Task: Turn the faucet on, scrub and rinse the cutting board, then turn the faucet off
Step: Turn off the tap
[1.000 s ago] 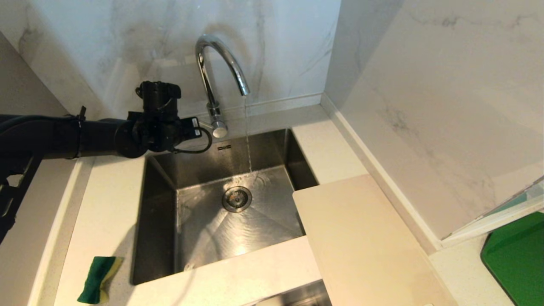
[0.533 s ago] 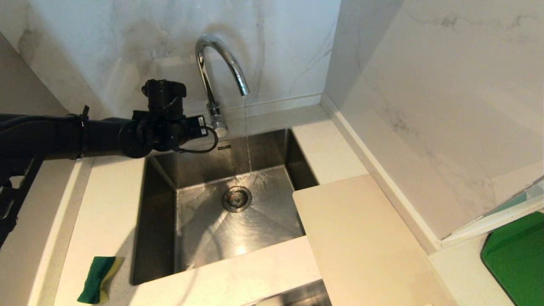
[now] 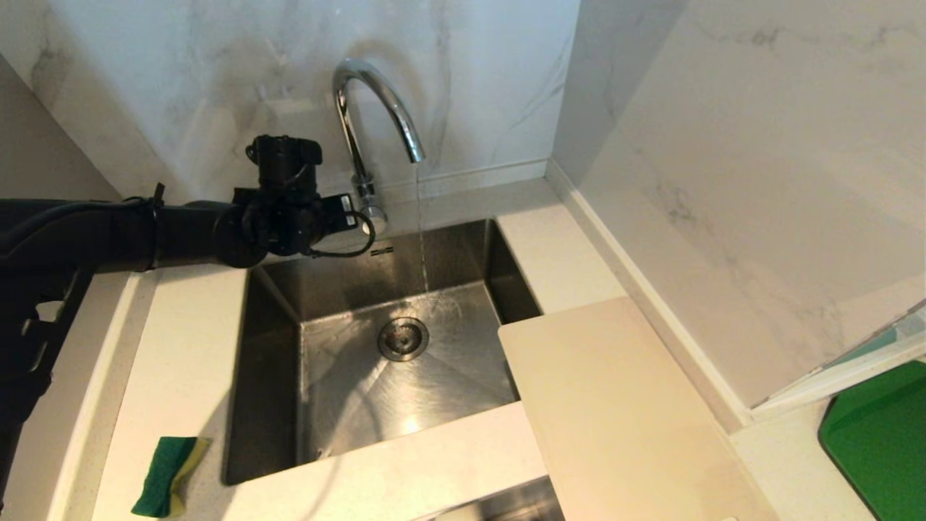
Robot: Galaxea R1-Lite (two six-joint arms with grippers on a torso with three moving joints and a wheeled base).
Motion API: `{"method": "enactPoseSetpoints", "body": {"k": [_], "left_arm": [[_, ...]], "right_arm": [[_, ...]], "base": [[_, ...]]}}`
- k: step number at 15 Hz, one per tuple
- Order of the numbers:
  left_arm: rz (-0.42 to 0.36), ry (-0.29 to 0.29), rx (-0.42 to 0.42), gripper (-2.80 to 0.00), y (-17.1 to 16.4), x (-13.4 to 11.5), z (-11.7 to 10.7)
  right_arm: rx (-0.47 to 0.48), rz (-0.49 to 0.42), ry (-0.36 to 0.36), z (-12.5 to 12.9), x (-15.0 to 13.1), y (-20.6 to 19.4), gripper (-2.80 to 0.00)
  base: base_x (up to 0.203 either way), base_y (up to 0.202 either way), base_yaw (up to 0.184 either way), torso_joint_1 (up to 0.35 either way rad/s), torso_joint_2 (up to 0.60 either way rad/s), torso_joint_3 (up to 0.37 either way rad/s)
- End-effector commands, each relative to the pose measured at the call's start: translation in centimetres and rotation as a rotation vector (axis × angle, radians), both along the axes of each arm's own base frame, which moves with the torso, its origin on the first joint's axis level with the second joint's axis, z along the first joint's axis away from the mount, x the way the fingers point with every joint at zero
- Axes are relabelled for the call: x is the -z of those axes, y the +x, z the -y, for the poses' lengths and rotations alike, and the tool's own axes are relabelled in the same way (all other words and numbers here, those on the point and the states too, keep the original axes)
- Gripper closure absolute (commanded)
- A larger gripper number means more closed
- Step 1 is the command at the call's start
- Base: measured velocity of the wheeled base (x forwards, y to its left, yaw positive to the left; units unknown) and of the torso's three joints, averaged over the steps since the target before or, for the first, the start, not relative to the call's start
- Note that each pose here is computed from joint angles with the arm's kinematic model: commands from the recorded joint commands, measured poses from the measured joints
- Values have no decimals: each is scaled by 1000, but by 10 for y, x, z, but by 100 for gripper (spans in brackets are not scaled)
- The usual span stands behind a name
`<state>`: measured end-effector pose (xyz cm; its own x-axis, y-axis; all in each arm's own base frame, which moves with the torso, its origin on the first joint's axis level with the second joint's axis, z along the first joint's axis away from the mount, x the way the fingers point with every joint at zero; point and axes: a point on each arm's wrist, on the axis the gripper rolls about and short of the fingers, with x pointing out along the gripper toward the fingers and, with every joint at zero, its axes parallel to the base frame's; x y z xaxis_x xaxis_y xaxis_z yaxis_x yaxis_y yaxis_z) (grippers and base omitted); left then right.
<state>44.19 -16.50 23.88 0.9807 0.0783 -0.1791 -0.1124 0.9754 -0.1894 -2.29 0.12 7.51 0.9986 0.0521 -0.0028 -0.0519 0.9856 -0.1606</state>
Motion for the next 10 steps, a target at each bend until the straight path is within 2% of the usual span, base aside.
{"method": "enactPoseSetpoints", "body": {"k": [1, 5, 10], "left_arm": [[-6, 3, -15, 0, 8, 10, -2], [91, -24, -27, 0, 24, 18, -5], [105, -26, -20, 0, 25, 19, -2]], "right_arm": [[0, -3, -1, 0, 0, 0, 0], [0, -2, -4, 0, 0, 0, 0], [-2, -1, -9, 0, 0, 0, 0]], "base": [[0, 0, 0, 0, 0, 0], [0, 0, 0, 0, 0, 0], [0, 0, 0, 0, 0, 0]]}}
